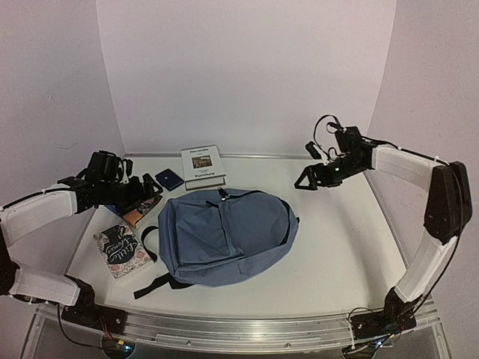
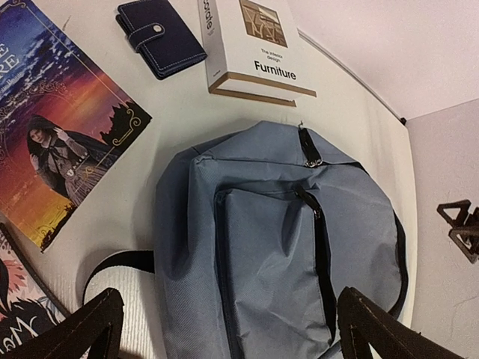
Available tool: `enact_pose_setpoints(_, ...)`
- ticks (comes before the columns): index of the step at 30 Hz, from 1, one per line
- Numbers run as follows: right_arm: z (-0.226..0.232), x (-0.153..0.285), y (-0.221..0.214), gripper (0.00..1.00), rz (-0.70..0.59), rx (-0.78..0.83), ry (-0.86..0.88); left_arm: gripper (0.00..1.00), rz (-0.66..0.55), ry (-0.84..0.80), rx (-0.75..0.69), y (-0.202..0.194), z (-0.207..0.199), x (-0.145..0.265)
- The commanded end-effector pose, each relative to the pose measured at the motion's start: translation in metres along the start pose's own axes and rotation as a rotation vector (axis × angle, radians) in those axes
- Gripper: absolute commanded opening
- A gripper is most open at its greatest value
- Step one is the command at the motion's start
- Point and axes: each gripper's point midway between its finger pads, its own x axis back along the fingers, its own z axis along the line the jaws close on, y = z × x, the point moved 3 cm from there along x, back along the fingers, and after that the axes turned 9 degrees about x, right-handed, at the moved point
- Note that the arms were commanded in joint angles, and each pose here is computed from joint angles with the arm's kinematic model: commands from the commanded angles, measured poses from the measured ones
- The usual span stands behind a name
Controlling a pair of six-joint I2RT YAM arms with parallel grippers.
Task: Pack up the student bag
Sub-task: Adjust the student bag at the center of the board.
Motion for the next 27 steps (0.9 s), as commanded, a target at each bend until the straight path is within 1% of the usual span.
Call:
enact_pose_setpoints(1,0.002,-0.027,0.030,0.98,0.004,0.073,-0.012,1.00,0.064,-0.021,-0.008,-0.016,0.006,-0.009)
enact_pose_setpoints(5,0.002,-0.062,0.034,0.98,0.043,0.062,0.016,1.00,0.113,0.005,0.003,-0.036,0.016,-0.019)
enact_pose_setpoints(11,-0.007,-0.105,0.035,0.98,0.080,0.040,0.022,1.00,0.175,-0.014,0.015,-0.060,0.023,-0.029)
enact_pose_setpoints(13,-0.012,-0.118,0.031,0.94,0.098,0.019,0.024,0.99,0.189,-0.015,0.032,-0.068,0.026,-0.034)
enact_pose_setpoints(15,-0.013,-0.127,0.025,0.89,0.114,0.002,0.042,0.96,0.217,-0.023,0.042,-0.075,0.026,-0.041)
enact_pose_setpoints(18,-0.010,-0.132,0.014,0.73,0.138,-0.029,0.068,0.88,0.259,-0.019,0.026,-0.085,0.023,-0.054)
enact_pose_setpoints(22,0.006,-0.120,-0.014,0.47,0.184,-0.064,0.130,0.70,0.300,-0.018,-0.020,-0.097,0.011,-0.070)
enact_pose_setpoints(23,0.010,-0.115,-0.019,0.41,0.191,-0.068,0.144,0.65,0.307,-0.016,-0.028,-0.100,0.009,-0.074)
enact_pose_setpoints(25,0.019,-0.106,-0.039,0.35,0.221,-0.083,0.170,0.53,0.316,-0.019,-0.038,-0.102,0.003,-0.081)
enact_pose_setpoints(27,0.024,-0.091,-0.055,0.33,0.235,-0.097,0.189,0.42,0.332,-0.045,-0.040,-0.105,-0.004,-0.090)
